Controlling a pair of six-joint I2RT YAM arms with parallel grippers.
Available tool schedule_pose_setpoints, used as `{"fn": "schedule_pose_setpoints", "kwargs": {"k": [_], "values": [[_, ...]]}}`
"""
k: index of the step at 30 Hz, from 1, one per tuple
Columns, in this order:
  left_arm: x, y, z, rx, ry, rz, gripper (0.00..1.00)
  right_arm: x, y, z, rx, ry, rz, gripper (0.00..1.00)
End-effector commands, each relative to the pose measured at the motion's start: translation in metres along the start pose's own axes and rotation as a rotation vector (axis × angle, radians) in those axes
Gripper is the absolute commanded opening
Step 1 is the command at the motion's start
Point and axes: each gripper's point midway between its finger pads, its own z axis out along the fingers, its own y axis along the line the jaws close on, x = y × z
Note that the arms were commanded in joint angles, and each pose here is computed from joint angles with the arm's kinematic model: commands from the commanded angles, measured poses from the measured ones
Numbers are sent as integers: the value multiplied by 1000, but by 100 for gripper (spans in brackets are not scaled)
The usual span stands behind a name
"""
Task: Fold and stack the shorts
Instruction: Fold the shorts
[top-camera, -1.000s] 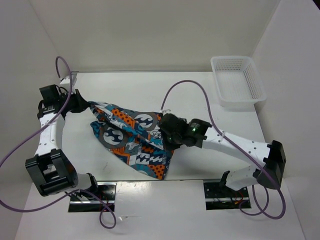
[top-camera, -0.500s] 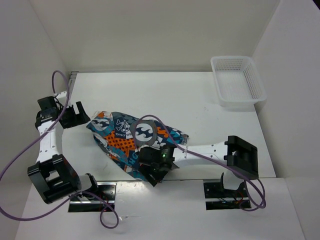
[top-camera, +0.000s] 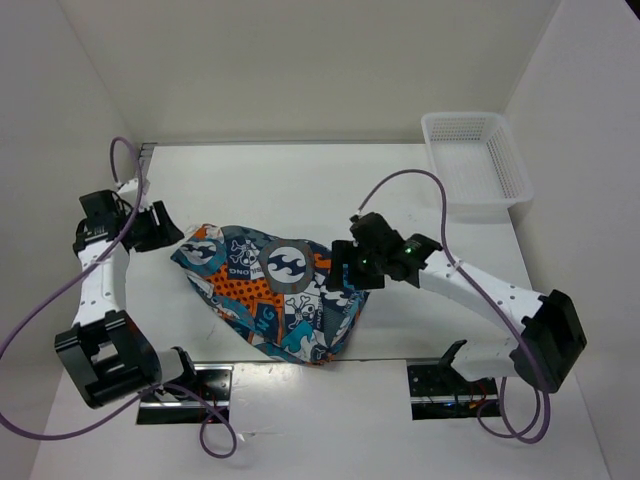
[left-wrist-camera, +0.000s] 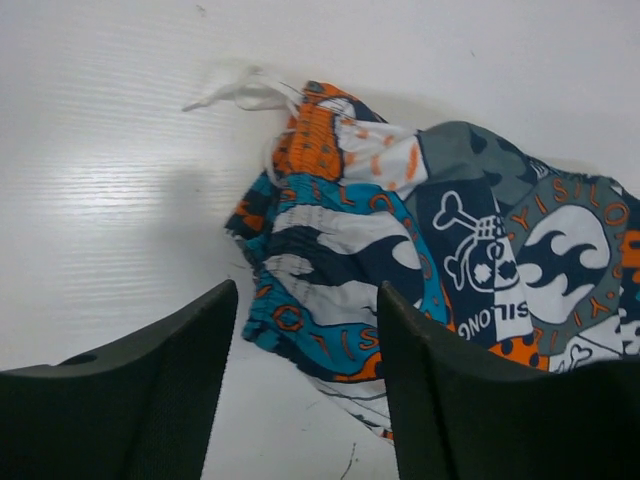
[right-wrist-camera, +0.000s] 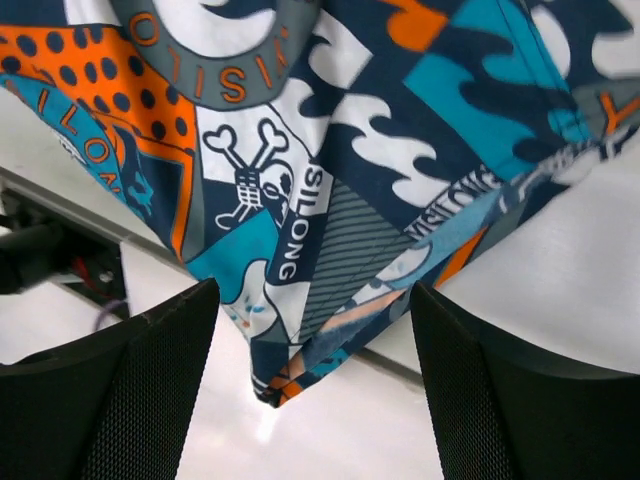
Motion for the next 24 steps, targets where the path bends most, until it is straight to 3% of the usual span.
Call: {"fn": "schedule_pose_setpoints", "kwargs": {"k": [1,6,8,12,16,24], "values": [[11,-24,11,107,45,16,63,24,6,7,-77,103,149,82],[36,-52,31,178,173,49,61,37,-2,22,-106,179,222,82],[53,-49,37,161,223,38,66,48,-7,33,-107,253,224,82],[83,-39,51,149,280,12,67,54,-9,38,-112,278,219,82],[101,-28,57,105,317,2,61,71,-18,56,-96,359,224,80],[110,-2,71,25,357,-31,59,57,-31,82,-5,304,227,67]]}}
